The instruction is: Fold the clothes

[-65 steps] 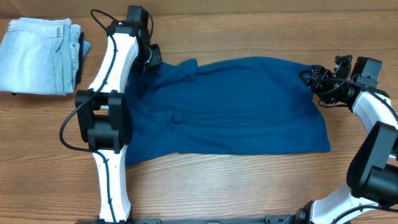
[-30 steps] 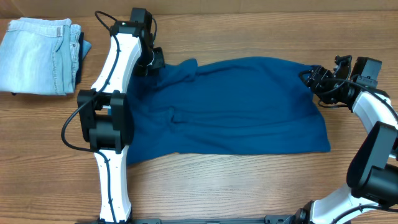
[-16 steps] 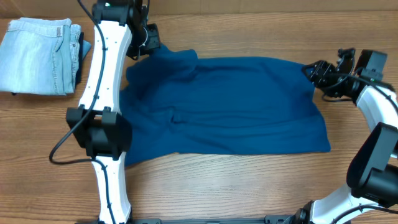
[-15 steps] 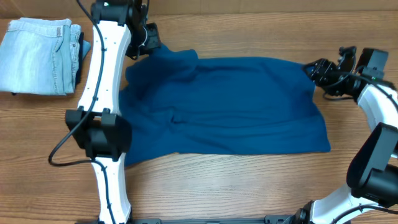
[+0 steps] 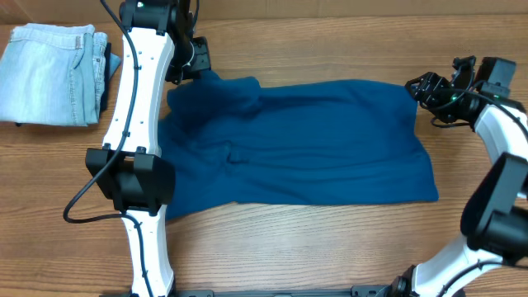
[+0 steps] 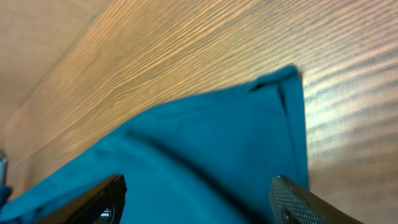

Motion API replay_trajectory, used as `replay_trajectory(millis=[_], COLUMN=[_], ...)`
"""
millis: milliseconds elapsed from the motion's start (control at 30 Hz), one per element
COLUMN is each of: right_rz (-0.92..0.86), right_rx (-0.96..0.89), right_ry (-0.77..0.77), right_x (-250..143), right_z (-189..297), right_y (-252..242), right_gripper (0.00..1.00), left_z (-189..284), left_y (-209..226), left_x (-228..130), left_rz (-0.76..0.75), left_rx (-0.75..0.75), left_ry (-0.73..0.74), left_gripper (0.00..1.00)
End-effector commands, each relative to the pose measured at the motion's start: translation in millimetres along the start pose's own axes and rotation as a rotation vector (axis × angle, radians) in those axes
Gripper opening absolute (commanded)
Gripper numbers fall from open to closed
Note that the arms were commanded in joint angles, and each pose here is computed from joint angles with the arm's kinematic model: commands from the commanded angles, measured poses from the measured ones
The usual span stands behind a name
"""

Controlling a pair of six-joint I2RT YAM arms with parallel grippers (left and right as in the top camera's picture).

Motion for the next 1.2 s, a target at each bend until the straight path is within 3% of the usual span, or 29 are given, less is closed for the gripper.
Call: replay_trajectory(millis=[0,433,867,1167], right_rz=[-0.002,0.027,0.023,0.014], right_rx=[-0.016,-0.131,-0.073,-0.078], right_ry=[-0.014,-0.107,-0.019,0.038], right_x=[6,15,-5,-15], right_z=[-21,-48,-78,-83], right_y=[-18,-46,-60,-54], right_gripper=[0.78,0.73,0.7,0.59], left_z=[7,8,8,8], left_y=[0,-2,-2,-2], left_x=[1,7,8,8], left_rz=[-0.025,-0.026,-0.026,-0.026], left_rx=[0.019,0.006,0.006,0.005], left_ry=[-0.025,-0.068,-0.072,-0.075], left_gripper=[0.04,0.04,0.04,0.04])
Point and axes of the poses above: each gripper's point midway between its finger pads, its own z axis back along the fingers, its own y axis along the line the jaws close on, x = y × z, the point moved 9 cm from there along z, back along the fingers, and after that the axes turned 2 degrees about -z, right-handed, at the moved point
